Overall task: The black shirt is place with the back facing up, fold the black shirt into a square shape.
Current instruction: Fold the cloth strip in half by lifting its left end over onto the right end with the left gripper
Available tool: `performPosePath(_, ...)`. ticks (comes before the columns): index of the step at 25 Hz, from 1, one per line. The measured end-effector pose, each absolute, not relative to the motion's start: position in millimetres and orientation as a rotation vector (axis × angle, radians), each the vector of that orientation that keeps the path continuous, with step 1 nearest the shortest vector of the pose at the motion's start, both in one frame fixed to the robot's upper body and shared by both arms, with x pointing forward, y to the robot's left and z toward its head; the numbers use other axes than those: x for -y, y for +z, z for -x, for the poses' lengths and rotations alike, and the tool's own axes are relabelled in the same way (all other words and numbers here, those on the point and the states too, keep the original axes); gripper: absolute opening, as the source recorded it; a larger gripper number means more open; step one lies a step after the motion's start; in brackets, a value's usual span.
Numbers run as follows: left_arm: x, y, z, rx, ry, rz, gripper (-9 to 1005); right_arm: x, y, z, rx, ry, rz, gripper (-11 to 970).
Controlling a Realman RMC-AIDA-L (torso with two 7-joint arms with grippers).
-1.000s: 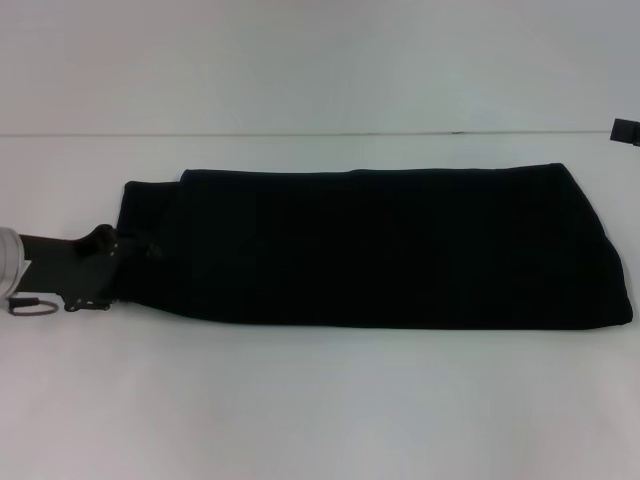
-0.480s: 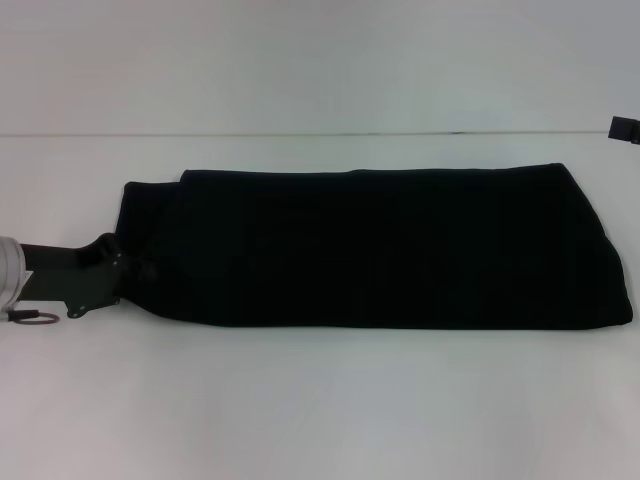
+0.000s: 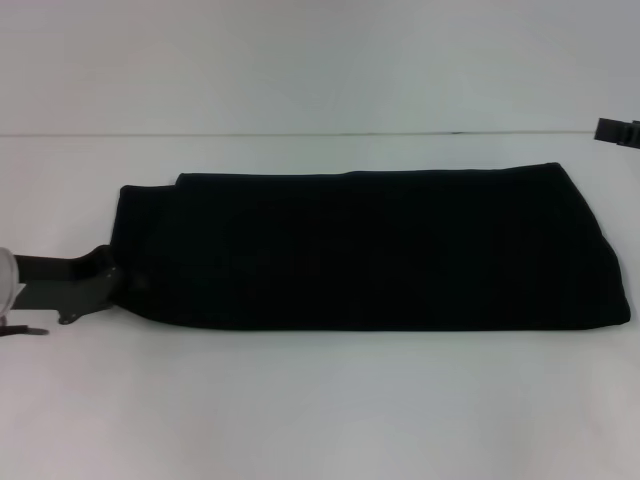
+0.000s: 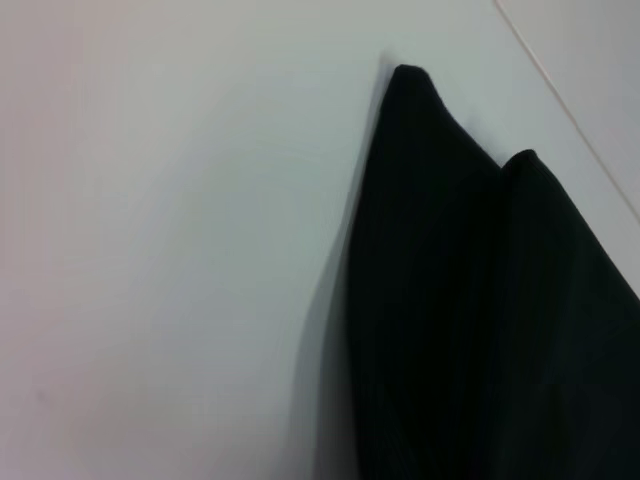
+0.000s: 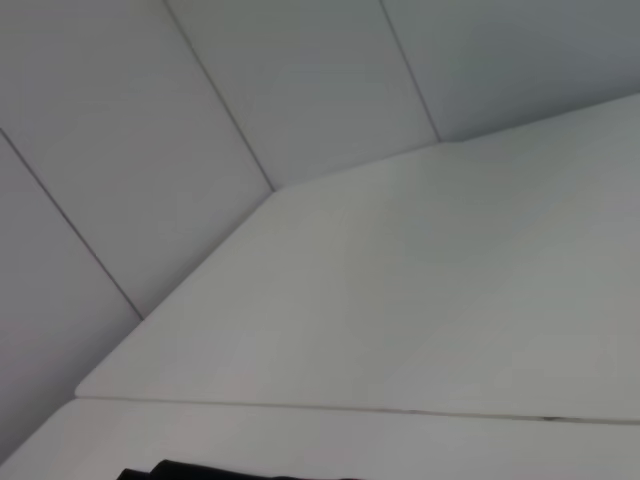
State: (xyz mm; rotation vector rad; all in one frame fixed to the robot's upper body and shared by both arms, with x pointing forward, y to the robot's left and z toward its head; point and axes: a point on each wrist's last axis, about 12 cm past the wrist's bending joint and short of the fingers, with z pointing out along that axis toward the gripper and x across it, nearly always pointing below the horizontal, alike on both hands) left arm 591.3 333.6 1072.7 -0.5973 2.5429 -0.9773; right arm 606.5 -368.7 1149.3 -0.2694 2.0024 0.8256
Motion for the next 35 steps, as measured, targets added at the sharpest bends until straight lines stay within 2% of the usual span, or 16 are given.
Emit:
performPosePath(5, -357, 1076, -580, -2.489, -0.921, 0.506, 88, 350, 1143, -616, -1.970, 0.839, 0.234, 897)
performPosePath(12, -429, 1096, -550, -2.381, -0.771, 0.587, 95, 320, 1145, -631, -1.949, 0.864, 0.252, 897)
performPosePath(16, -458, 1113, -538, -2.350, -0.689, 0.606, 99, 311, 1145, -635, -1.941, 0.856, 0.265, 897)
performPosePath(20, -458, 1132, -543, -2.348, -0.725, 0.527, 102, 308, 1143, -635, -1.936, 0.861, 0.273, 897)
performPosePath(23, -428, 1154, -564, -2.313, -0.913, 0.335, 105, 313, 1141, -632, -1.928, 0.861, 0.255, 896)
performPosePath(27, -347, 1178, -605, -2.270, -1.217, -0.016, 109, 322, 1137, -623, -1.904, 0.860, 0.246, 896)
performPosePath(31, -253, 1174, -629, -2.288, -1.363, -0.244, 112, 334, 1135, -613, -1.891, 0.860, 0.247, 896)
performPosePath(35, -172, 1147, -627, -2.301, -1.416, -0.292, 116, 349, 1136, -604, -1.884, 0.854, 0.253, 896)
